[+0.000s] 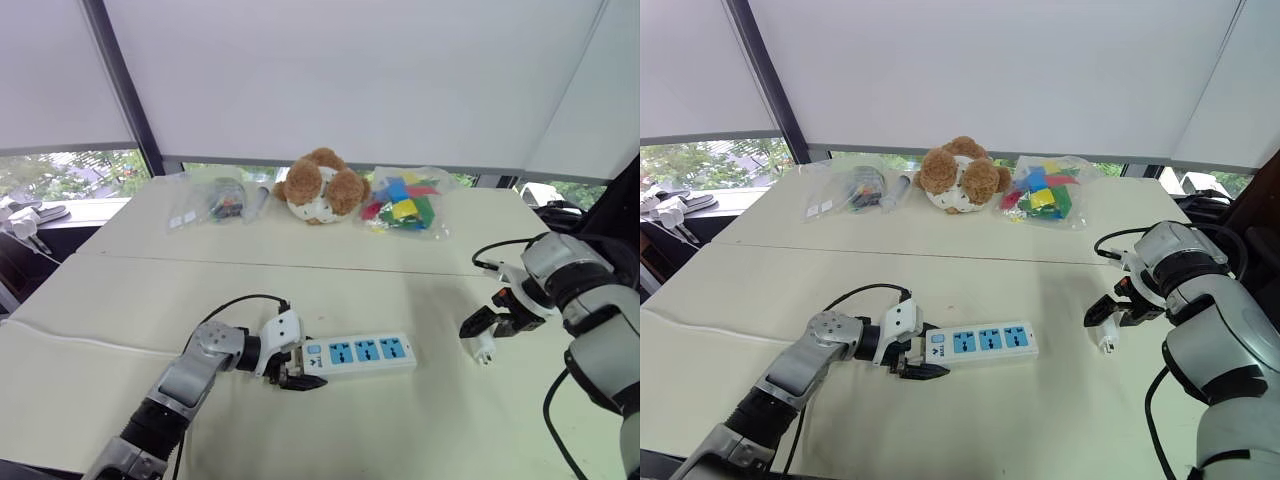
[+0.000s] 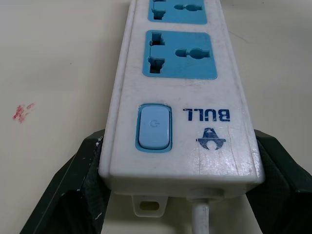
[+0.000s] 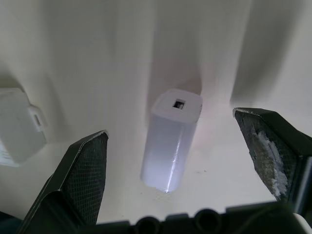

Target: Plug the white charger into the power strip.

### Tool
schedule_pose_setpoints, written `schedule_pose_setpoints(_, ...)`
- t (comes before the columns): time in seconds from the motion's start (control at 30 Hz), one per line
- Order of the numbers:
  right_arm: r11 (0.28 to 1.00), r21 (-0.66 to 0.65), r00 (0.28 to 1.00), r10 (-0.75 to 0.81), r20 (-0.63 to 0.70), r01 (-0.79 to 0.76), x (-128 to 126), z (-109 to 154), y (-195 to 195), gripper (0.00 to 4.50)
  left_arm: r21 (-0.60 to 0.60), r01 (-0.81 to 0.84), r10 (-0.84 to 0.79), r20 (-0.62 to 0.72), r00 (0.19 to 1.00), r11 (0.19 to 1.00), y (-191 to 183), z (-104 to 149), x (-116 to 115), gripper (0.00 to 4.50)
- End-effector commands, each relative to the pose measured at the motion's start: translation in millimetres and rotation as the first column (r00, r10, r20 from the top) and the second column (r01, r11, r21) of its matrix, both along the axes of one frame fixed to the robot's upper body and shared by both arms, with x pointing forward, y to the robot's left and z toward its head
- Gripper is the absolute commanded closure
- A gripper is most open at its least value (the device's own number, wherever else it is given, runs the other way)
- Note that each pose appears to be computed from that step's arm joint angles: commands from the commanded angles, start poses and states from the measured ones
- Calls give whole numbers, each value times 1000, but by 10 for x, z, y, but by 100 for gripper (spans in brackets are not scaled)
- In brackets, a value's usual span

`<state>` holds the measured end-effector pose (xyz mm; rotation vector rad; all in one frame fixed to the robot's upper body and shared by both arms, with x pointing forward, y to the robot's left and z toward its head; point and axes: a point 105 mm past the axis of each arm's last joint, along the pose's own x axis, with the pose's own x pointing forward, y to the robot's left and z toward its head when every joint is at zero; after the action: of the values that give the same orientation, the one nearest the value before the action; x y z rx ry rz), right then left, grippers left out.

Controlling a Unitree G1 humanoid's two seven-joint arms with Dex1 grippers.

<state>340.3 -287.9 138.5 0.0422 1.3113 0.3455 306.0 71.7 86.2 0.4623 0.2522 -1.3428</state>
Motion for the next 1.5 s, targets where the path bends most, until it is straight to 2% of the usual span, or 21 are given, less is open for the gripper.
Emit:
schedule_pose_setpoints(0.03, 1000, -14, 1000, -2, 0, 2, -11, -11, -65, 0, 4, -9, 9, 15, 1000, 1000, 20, 14, -28, 144)
schedule_pose_setpoints(0.13, 1000, -12, 1000, -1, -1, 1, 4, -34, -46, 0, 5, -17, 17, 12, 1000, 1000, 34, -1, -38, 144)
schedule_pose_setpoints(0.23, 1000, -21, 1000, 7, -6, -8, 18, -82, -22, 83, 6, -22, 22, 12, 1000, 1000, 38, -8, -35, 144)
schedule_pose_setpoints(0.43, 1000, -11, 999, 23, -23, -23, 28, -180, 58, 376, 5, -33, 33, 21, 999, 999, 47, 0, -12, 144)
schedule_pose_setpoints(0.57, 1000, 7, 1000, 16, -9, -16, 38, -147, 67, 376, 14, -39, 39, 19, 999, 999, 93, -13, 3, 144)
schedule_pose_setpoints(0.67, 993, 113, 994, 30, 108, -42, 132, 139, 133, 376, 26, -28, 27, 17, 999, 999, 147, 4, 32, 144)
schedule_pose_setpoints(0.77, 929, 249, 928, 188, 321, -274, 184, 599, 377, 376, 20, 9, -9, 15, 1000, 1000, 182, 61, 92, 144)
schedule_pose_setpoints(0.83, 887, 266, 876, 248, 413, -376, 151, 769, 479, 376, 21, 29, -29, 15, 999, 999, 198, 78, 125, 144)
schedule_pose_setpoints(0.87, 843, 259, 804, 292, 518, -472, 114, 889, 557, 376, 28, 62, -62, 14, 998, 998, 188, 95, 139, 144)
schedule_pose_setpoints(0.9, 787, 212, 685, 330, 649, -580, 72, 1016, 669, 376, 32, 101, -102, 11, 995, 994, 182, 121, 159, 144)
schedule_pose_setpoints(0.93, 753, 152, 573, 337, 747, -640, 8, 1102, 717, 376, 38, 136, -136, 9, 991, 990, 162, 141, 178, 144)
schedule_pose_setpoints(0.97, 737, 92, 494, 349, 796, -670, -62, 1114, 754, 376, 45, 167, -168, 12, 986, 985, 163, 158, 201, 144)
schedule_pose_setpoints(1.0, 724, 77, 461, 349, 816, -685, -112, 1087, 802, 376, 46, 183, -183, 12, 983, 982, 176, 170, 227, 144)
schedule_pose_setpoints(1.1, 675, 166, 331, 122, 936, -719, -178, 1199, 1068, 376, 44, 206, -207, 14, 978, 978, 205, 204, 345, 144)
schedule_pose_setpoints(1.13, 653, 166, 268, 59, 962, -739, -216, 1215, 1145, 376, 52, 215, -216, 18, 976, 975, 220, 205, 375, 144)
schedule_pose_setpoints(1.2, 670, 88, 157, 43, 987, -737, -281, 1037, 1232, 376, 74, 230, -232, 15, 973, 970, 229, 186, 417, 144)
schedule_pose_setpoints(1.3, 665, -11, 68, 94, 993, -747, -387, 677, 1431, 376, 133, 275, -277, 3, 961, 952, 261, 132, 426, 144)
schedule_pose_setpoints(1.4, 622, 45, 102, 57, 993, -782, -455, 428, 1624, 376, 120, 296, -297, -7, 955, 948, 237, 163, 438, 144)
schedule_pose_setpoints(1.5, 613, 59, 116, 53, 992, -788, -436, 285, 1690, 376, 90, 298, -298, -18, 955, 950, 229, 203, 450, 144)
